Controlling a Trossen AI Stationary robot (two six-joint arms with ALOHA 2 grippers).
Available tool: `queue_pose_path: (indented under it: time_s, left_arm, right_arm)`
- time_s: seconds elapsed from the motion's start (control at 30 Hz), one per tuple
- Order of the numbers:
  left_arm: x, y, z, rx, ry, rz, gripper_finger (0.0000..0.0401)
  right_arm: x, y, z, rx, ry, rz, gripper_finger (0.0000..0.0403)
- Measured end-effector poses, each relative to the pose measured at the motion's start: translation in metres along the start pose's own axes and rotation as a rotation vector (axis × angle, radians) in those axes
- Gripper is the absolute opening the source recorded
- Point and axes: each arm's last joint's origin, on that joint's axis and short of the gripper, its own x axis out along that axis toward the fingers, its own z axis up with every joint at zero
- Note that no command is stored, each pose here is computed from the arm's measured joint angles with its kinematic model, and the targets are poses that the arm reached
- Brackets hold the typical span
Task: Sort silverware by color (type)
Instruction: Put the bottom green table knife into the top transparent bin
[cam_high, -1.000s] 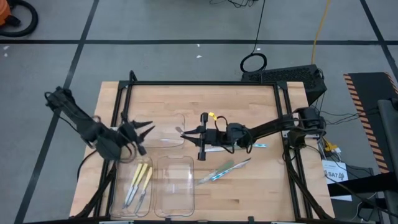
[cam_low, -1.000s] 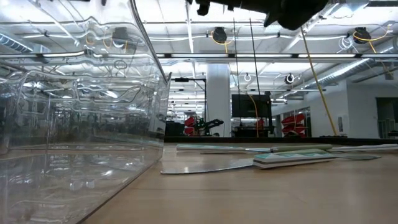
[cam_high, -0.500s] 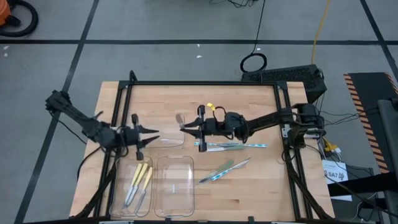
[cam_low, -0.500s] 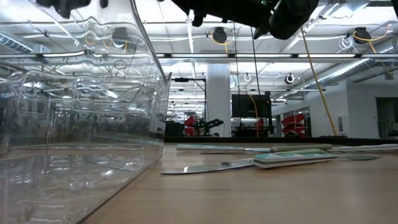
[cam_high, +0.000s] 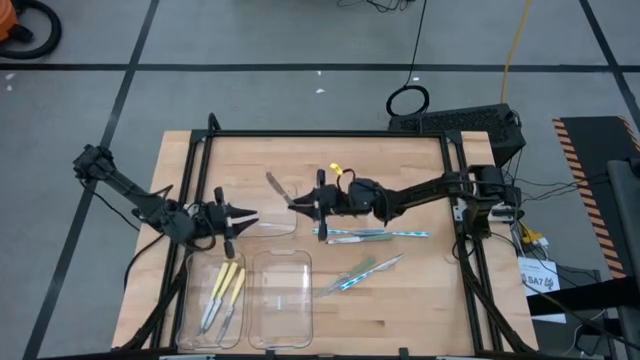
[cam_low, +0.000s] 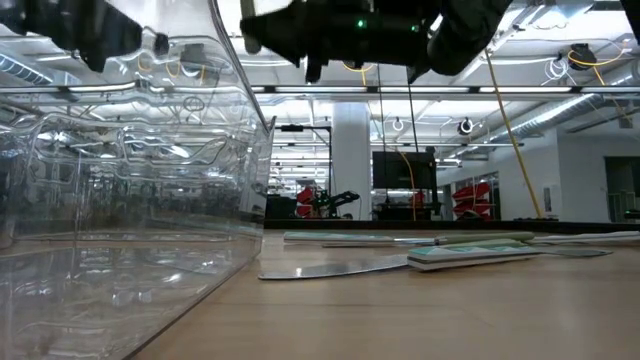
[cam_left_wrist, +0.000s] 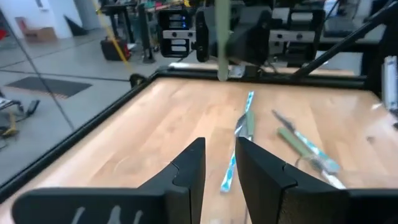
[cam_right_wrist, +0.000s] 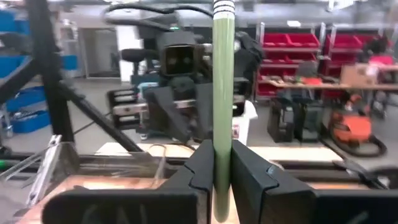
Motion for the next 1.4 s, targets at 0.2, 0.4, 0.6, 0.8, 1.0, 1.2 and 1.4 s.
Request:
queue_pose_path:
  time_s: [0.2,0.4,0.6,0.8,1.0,1.2,1.4]
  left_arm:
    - [0.000,0.000,0.000,0.009,-0.005,0.018,0.0097]
    - [-0.001,0.000,0.007,0.045,-0.014,0.018,0.0097]
    - [-0.002,-0.001,0.001,0.034,0.033,0.005,0.0097]
    - [-0.005,0.000,-0.008,0.032,0.102,0.003,0.0097]
    - [-0.005,0.001,-0.012,0.019,0.134,0.012,0.0097]
    - [-0.005,0.001,-0.013,-0.015,0.147,0.009,0.0097]
    - [-0.006,0.000,-0.012,-0.038,0.171,-0.030,0.0097]
  right_arm:
    - [0.001,-0.011,0.000,0.066,0.024,-0.074,0.0027]
    - [0.020,-0.016,0.013,-0.015,0.249,-0.083,0.0027]
    - [0.023,-0.029,0.017,-0.068,0.462,-0.094,0.0027]
    - [0.021,-0.036,0.014,-0.012,0.490,-0.122,0.0027]
    - [0.023,-0.039,0.005,0.015,0.497,-0.133,0.0027]
    - [0.035,-0.043,-0.013,0.023,0.494,-0.136,0.0027]
    - [0.052,-0.047,-0.010,0.029,0.569,-0.136,0.0028]
